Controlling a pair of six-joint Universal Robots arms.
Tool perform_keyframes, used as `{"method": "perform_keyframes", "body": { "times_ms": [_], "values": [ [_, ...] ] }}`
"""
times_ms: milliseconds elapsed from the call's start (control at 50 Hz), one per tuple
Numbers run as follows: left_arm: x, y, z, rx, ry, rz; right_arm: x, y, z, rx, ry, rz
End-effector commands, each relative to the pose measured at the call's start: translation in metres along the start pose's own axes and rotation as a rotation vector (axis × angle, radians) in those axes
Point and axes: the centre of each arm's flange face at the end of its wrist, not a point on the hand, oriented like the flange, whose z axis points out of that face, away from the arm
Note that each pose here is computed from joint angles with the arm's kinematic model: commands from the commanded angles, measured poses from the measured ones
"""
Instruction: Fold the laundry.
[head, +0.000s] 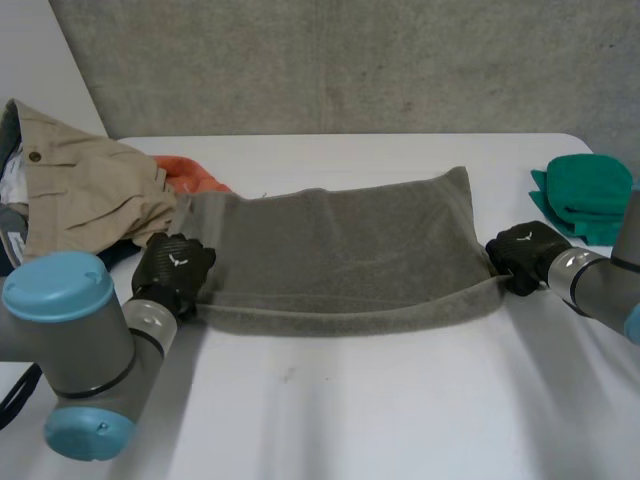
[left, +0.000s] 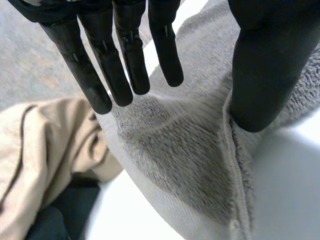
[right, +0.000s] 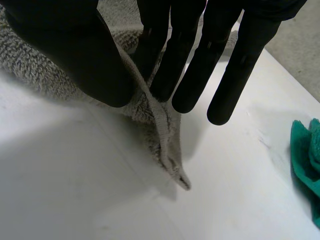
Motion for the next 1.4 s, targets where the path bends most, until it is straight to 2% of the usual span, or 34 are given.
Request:
{"method": "perform_keyframes", "body": {
  "times_ms": [20, 200, 400, 560, 660, 760, 840, 940, 1020, 1080, 1140, 1160, 1220, 1240, 1300, 1320, 1400],
  "values": [
    [-0.014, 0.014, -0.002, -0.073, 0.054, -0.028, -0.008, -0.002, -0.021, 0.036, -0.013, 0.015],
    [-0.012, 0.021, -0.003, -0.041, 0.140, -0.040, -0.011, -0.004, -0.030, 0.051, -0.023, 0.017],
    [-0.016, 0.019, -0.017, -0.089, 0.118, -0.027, 0.000, -0.011, -0.042, 0.024, 0.005, 0.033],
    [-0.057, -0.040, -0.068, 0.036, 0.013, -0.029, 0.025, -0.050, -0.099, 0.018, 0.080, -0.011],
    [-0.088, -0.096, -0.103, 0.207, -0.041, -0.071, 0.043, -0.105, -0.158, 0.146, 0.185, -0.107],
    [-0.095, -0.114, -0.117, 0.201, 0.009, -0.117, 0.048, -0.131, -0.192, 0.227, 0.238, -0.141],
    [-0.085, -0.105, -0.104, 0.093, 0.087, -0.128, 0.045, -0.120, -0.182, 0.176, 0.170, -0.129],
    [-0.065, -0.080, -0.063, -0.052, 0.159, -0.095, 0.032, -0.097, -0.148, 0.072, 0.059, -0.150],
    [-0.060, -0.068, -0.024, -0.099, 0.141, -0.019, 0.030, -0.080, -0.117, 0.002, 0.018, -0.129],
    [-0.058, -0.085, 0.000, -0.038, 0.107, 0.044, 0.031, -0.079, -0.098, 0.000, 0.021, -0.120],
    [-0.064, -0.114, 0.016, 0.087, 0.055, 0.074, 0.041, -0.096, -0.077, 0.086, 0.081, -0.116],
    [-0.074, -0.138, 0.025, 0.192, -0.001, 0.078, 0.046, -0.104, -0.073, 0.124, 0.108, -0.118],
    [-0.097, -0.176, 0.033, 0.362, -0.111, 0.065, 0.076, -0.148, -0.068, 0.325, 0.282, -0.122],
    [-0.111, -0.202, 0.032, 0.485, -0.180, 0.047, 0.095, -0.172, -0.072, 0.446, 0.396, -0.115],
    [-0.132, -0.233, 0.030, 0.651, -0.277, 0.007, 0.118, -0.200, -0.081, 0.617, 0.545, -0.095],
    [-0.143, -0.246, 0.027, 0.737, -0.327, -0.025, 0.128, -0.216, -0.090, 0.732, 0.615, -0.089],
    [-0.160, -0.256, 0.023, 0.839, -0.382, -0.095, 0.134, -0.237, -0.111, 0.931, 0.685, -0.099]
  ]
}}
